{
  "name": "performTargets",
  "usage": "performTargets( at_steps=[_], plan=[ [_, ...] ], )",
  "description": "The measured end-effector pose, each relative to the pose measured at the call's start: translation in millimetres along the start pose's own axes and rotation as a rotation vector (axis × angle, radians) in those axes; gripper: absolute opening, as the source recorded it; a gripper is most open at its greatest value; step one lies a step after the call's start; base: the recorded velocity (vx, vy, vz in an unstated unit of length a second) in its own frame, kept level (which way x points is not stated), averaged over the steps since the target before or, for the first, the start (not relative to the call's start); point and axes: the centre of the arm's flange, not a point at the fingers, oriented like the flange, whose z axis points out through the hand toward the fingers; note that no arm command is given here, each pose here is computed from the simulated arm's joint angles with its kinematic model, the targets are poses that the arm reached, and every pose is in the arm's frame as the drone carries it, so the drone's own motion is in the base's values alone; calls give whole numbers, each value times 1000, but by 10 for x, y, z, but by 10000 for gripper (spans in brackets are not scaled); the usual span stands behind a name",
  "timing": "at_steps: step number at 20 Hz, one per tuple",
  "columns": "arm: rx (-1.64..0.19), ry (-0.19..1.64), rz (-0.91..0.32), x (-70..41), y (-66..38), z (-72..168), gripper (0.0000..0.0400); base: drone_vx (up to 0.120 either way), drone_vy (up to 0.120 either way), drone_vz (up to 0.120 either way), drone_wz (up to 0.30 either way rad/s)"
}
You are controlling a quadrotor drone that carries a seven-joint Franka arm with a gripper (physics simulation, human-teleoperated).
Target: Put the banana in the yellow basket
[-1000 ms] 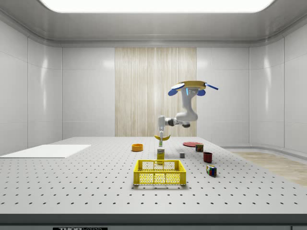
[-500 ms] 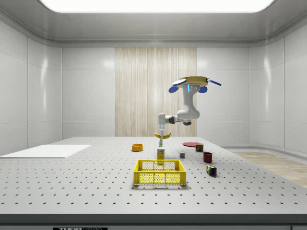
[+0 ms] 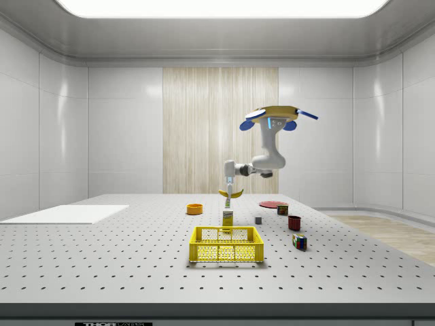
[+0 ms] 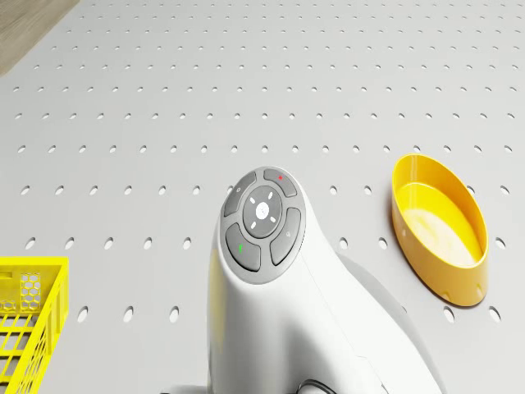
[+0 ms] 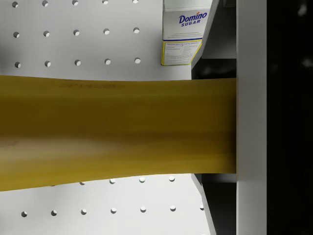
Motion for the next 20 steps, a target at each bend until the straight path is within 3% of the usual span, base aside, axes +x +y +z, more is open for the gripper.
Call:
performTargets(
  at_steps=[20],
  plan=[
    [0, 0, 0, 0, 0, 0, 189, 0, 120, 0, 0]
  ],
)
